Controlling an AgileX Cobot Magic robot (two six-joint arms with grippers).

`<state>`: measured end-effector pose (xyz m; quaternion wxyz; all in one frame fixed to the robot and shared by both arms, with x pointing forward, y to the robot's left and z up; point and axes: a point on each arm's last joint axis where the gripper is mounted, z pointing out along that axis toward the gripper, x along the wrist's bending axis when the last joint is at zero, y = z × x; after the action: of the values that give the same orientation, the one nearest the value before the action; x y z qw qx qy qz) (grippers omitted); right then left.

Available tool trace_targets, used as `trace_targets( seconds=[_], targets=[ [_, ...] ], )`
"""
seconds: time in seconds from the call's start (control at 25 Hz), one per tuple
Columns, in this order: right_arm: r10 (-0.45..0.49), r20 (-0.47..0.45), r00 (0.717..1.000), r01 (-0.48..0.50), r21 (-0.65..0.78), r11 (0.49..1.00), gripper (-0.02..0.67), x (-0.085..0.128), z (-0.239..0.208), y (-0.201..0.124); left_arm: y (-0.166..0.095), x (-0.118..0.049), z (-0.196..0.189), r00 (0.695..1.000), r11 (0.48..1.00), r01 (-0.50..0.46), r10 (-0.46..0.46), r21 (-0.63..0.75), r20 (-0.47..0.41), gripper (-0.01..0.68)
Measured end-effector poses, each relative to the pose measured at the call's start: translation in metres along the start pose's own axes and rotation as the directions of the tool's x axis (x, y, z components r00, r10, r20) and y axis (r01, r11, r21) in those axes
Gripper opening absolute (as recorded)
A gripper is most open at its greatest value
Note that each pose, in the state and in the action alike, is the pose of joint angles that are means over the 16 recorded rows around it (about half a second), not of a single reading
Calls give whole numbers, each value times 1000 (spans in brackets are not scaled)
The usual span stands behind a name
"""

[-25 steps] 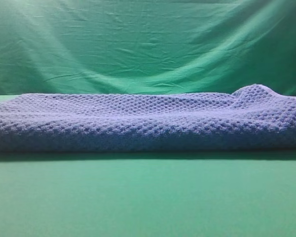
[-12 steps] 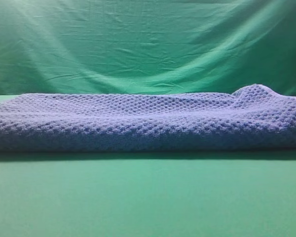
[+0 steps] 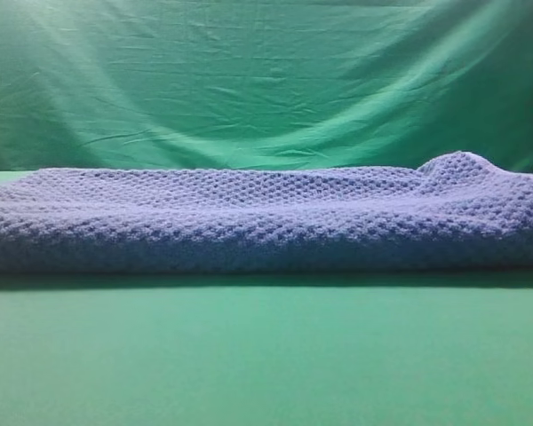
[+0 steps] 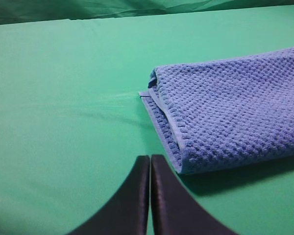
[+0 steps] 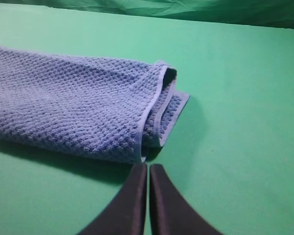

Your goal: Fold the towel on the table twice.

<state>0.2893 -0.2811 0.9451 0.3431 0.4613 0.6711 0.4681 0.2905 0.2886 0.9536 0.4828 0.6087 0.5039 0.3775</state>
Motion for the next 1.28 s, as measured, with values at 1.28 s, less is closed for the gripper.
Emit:
trace_targets(
  seconds=[1.28],
  targets=[
    [121,210,970,-117,-33,993,0,-11,-3,0,0,0,0,1000,1000,0,0,0,0,0]
  ],
)
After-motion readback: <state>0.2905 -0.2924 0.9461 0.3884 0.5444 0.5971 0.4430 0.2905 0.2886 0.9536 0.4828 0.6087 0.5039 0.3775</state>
